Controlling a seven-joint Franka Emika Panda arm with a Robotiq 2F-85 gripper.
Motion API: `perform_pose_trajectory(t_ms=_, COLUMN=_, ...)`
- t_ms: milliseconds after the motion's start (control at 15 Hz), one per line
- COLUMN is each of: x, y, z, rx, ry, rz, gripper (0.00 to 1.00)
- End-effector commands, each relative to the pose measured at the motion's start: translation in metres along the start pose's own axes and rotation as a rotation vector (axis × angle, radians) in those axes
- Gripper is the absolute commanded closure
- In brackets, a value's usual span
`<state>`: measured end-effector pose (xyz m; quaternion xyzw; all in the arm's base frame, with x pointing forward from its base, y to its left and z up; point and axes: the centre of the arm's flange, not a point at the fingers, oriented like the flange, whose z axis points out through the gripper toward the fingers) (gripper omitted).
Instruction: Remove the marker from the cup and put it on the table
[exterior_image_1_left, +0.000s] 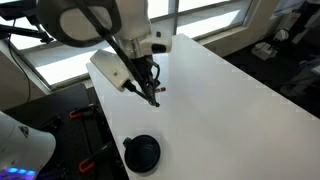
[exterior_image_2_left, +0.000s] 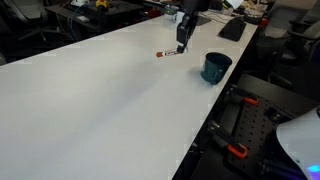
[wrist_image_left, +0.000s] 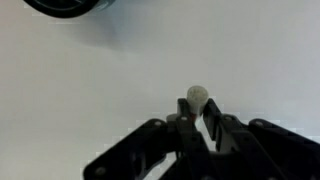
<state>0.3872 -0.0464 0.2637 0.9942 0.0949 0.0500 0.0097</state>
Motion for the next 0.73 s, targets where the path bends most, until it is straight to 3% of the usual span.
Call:
perform_pose_trajectory(t_ms=0, x=-0.063, y=-0.015, z=0.054, rx=0.003, ry=-0.042, rz=-0.023, gripper=0.95)
perform_pose_trajectory(t_ms=333, x=-0.089, y=-0.003, z=0.107, rx=-0.011, ry=-0.145, rz=-0.037, gripper=0.95)
perform_pose_trajectory(t_ms=400, x=-0.094, y=-0.001, z=0.115, rx=-0.018, ry=-0.171, rz=-0.04, gripper=0.86)
perform_pose_trajectory(t_ms=467, x=-0.038, y=0.011, z=0.106, rx=-0.003, ry=-0.153, rz=-0.032, gripper=0.55)
perform_pose_trajectory(t_ms=533, x=-0.042, y=0.013, z=0.114, rx=-0.002, ry=-0.167, rz=-0.033, gripper=0.78)
perform_pose_trajectory(t_ms=667, x=-0.04, y=0.015, z=0.115, rx=-0.002, ry=-0.168, rz=-0.031, gripper=0.65)
